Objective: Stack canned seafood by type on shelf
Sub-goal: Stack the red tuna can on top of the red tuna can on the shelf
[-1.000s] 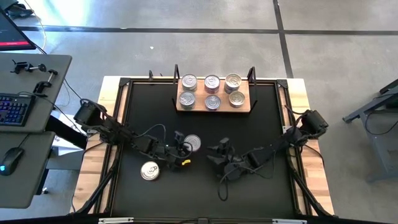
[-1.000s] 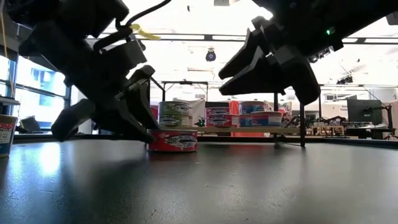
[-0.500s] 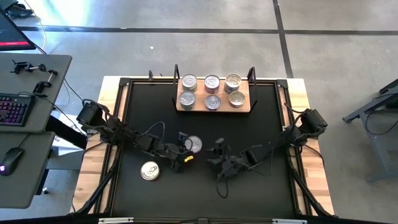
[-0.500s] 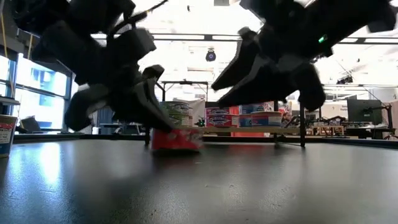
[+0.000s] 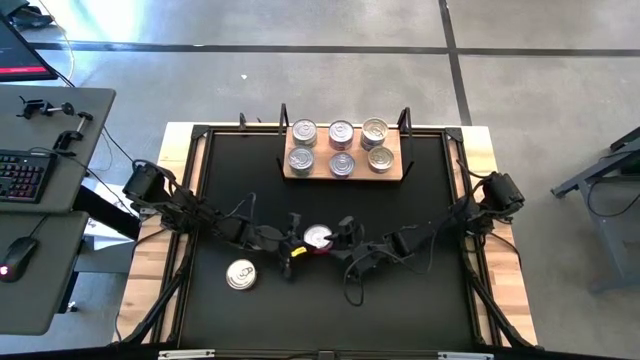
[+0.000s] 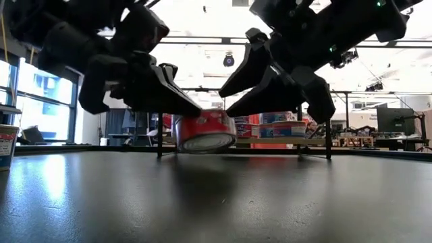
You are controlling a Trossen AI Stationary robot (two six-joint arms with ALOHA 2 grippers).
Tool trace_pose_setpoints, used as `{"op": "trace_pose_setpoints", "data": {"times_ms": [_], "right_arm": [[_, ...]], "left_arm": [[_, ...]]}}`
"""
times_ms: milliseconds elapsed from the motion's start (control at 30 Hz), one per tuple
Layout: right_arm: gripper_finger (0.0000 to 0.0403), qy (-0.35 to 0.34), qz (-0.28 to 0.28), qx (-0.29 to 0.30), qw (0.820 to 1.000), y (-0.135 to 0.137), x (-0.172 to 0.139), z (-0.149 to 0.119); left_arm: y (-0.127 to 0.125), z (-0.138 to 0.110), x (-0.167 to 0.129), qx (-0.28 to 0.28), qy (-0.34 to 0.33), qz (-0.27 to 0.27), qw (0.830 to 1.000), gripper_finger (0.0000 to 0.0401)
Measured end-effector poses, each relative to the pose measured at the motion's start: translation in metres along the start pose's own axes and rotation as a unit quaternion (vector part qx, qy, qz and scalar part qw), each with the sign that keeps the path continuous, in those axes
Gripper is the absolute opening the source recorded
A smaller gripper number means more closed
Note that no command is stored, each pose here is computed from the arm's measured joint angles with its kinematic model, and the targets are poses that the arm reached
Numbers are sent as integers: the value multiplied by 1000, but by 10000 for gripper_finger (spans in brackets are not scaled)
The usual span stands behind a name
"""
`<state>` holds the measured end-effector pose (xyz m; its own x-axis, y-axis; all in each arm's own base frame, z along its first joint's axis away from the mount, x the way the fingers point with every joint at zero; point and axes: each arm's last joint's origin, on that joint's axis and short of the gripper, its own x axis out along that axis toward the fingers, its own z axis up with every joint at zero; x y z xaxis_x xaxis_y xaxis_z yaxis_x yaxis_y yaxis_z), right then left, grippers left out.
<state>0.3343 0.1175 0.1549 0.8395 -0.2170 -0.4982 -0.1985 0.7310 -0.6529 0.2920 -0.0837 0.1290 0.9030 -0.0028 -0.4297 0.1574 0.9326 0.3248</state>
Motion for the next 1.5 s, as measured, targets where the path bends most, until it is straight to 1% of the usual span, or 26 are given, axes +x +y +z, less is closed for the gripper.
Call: {"op": "trace_pose_setpoints", "data": {"times_ms": [100,200,267,367,467,533,633,800,833,967,1067,1133,1167,1267,1333,1400,1500], "right_arm": [[238,13,1,-6,1000,1,0,-2],[268,16,17,-13,1000,2,3,-5],[283,20,17,-27,999,4,8,-9],[290,22,-20,-26,999,7,19,-11],[289,3,-41,-10,999,11,27,-11],[278,0,-43,-8,999,15,30,-12],[241,1,-47,-6,999,18,30,-12],[136,2,-43,-7,999,19,30,-12],[119,4,-44,-8,999,19,30,-12],[121,22,-61,-8,998,21,26,-12],[121,60,-82,2,995,17,13,-11],[121,80,-111,24,990,7,0,-8],[121,93,-135,38,986,-1,-6,-8],[121,146,-207,70,965,-31,-20,-15],[121,173,-220,90,956,-57,-22,-19],[121,193,-223,111,949,-83,-17,-23],[121,232,-218,108,942,-113,0,-39]], "left_arm": [[0,-6,-7,-23,-38,4,999,0],[1,-12,-13,-43,-64,8,997,0],[0,-15,-16,-49,-76,2,996,0],[0,-15,-16,-54,-78,-3,996,0],[0,-15,-16,-56,-78,-4,995,0],[-1,-15,-17,-57,-78,-5,995,0],[-2,-15,-17,-57,-79,-6,995,0],[-1,-14,-17,-58,-81,-4,995,0],[-1,-14,-17,-58,-81,-3,995,1],[-1,-14,-18,-62,-65,19,996,8],[-2,-19,-22,-62,-17,51,997,14],[-5,-26,-25,-63,25,69,995,16],[-6,-28,-26,-71,35,79,994,16],[-9,-30,-28,-108,48,95,988,14],[-11,-31,-28,-134,51,95,985,12],[-12,-30,-28,-160,44,94,982,10],[-15,-28,-29,-171,35,90,981,10]]}}
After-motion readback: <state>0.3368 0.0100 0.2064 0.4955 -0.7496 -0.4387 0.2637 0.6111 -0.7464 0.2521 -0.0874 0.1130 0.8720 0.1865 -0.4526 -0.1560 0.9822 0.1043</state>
